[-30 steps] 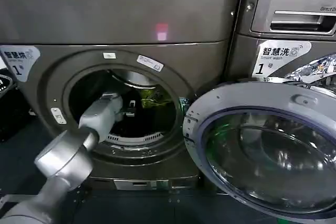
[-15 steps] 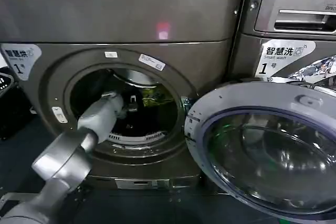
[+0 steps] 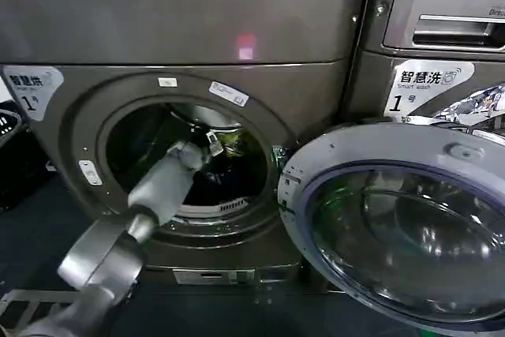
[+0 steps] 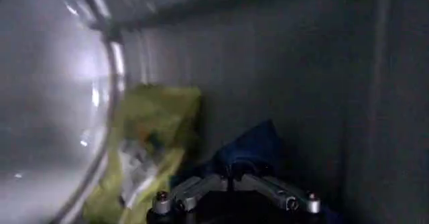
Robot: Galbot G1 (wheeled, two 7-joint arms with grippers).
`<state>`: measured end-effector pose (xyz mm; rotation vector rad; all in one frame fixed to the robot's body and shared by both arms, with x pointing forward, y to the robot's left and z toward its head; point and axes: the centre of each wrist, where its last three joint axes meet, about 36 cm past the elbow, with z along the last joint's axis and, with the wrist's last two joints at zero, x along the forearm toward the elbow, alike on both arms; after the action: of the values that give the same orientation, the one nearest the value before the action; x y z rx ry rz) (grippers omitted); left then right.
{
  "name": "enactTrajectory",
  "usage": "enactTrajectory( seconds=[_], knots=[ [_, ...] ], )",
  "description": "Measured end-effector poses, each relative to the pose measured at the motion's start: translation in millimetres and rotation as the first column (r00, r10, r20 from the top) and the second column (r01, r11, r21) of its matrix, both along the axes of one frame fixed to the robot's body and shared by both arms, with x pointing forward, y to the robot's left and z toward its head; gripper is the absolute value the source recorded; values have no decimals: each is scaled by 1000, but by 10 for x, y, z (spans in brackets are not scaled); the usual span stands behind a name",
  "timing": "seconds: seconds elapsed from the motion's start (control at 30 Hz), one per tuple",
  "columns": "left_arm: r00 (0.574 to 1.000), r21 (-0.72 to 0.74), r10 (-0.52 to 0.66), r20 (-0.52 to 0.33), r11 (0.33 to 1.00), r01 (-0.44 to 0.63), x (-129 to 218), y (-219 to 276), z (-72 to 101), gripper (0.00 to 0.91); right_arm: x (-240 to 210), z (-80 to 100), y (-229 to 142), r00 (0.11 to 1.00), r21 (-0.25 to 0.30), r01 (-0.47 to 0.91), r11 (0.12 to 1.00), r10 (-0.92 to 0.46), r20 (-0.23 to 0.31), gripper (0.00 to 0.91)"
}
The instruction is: Grasp the clothes from the dryer.
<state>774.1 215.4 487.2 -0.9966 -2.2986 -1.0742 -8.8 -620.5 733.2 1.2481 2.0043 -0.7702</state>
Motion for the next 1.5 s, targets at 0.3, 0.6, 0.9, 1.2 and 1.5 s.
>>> enactTrajectory(
  seconds=[0.3, 0.6, 0.9, 1.2, 1.5],
  knots=[
    [959, -262, 250, 131, 942, -210, -151, 45, -170, 0, 19, 7, 14, 1000, 0, -1, 1000, 1, 4, 907],
    [837, -530, 488, 248, 791, -305, -372, -149, -325, 0, 17, 53, 28, 1000, 7, 13, 1000, -13, 10, 907],
    [649, -737, 686, 329, 616, -277, -681, -207, -389, 0, 4, 104, 53, 1000, 4, 28, 1000, -28, 3, 907],
    [524, -825, 768, 368, 529, -197, -1189, -291, -564, 0, -48, 172, 42, 998, -1, 64, 998, -64, -22, 907],
    [492, -855, 793, 359, 491, -166, -1635, -414, -724, 0, -64, 189, 37, 997, 6, 73, 997, -73, -16, 907]
  ],
)
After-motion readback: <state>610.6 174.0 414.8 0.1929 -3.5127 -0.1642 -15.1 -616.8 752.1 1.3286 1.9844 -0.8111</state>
